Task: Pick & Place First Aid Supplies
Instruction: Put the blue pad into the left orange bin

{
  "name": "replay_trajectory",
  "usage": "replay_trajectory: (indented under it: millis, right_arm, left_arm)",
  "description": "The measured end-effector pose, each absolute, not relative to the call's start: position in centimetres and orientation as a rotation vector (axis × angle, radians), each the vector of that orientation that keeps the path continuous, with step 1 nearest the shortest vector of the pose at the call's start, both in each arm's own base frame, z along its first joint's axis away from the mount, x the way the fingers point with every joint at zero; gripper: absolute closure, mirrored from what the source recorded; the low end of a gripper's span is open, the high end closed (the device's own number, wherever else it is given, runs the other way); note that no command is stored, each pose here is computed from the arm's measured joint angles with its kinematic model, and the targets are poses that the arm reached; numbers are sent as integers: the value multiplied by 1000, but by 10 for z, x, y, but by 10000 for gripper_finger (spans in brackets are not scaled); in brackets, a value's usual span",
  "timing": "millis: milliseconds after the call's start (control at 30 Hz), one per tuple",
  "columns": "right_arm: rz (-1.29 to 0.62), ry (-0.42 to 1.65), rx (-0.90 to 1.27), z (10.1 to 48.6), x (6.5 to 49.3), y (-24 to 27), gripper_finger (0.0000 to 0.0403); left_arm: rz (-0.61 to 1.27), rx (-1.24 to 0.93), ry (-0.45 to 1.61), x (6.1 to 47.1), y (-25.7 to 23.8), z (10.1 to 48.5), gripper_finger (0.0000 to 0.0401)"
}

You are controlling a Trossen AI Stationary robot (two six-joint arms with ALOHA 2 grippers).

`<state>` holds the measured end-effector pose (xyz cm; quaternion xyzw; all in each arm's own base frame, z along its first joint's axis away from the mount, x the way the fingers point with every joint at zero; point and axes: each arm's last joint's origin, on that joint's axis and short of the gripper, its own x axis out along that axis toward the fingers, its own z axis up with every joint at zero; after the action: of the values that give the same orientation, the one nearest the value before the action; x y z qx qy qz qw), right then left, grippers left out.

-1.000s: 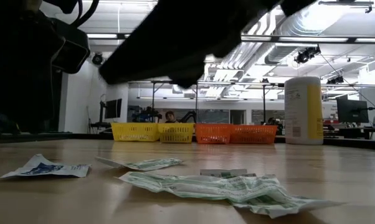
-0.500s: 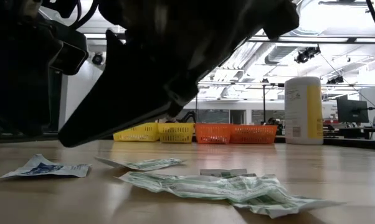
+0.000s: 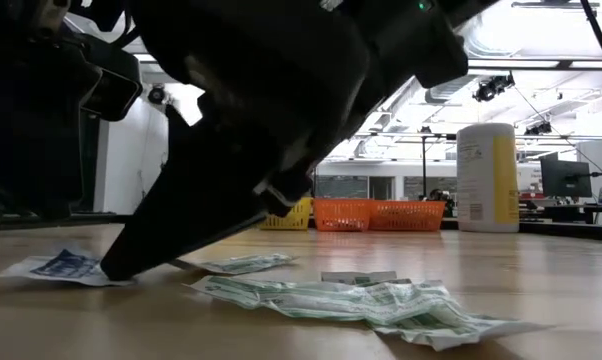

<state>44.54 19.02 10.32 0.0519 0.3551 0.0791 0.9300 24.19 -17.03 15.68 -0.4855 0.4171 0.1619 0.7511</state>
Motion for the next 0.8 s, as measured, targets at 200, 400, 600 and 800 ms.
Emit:
replay_trajectory:
  millis: [200,400,600,800]
  right_arm:
    - [167,761,128,99,444,190,403]
    - [172,779,145,98,446,184,403]
    - [180,787,158,97,448,178,403]
    - [190,794,158,96,448,177,403]
  left_arm:
    - [351,-1079,903,243,-171,158,316]
    - [368,-1119,915,242,-171,157,316]
    - [363,-1127,939,242,-172,156,316]
    - [399,-1161,1001,247,-177,135,316]
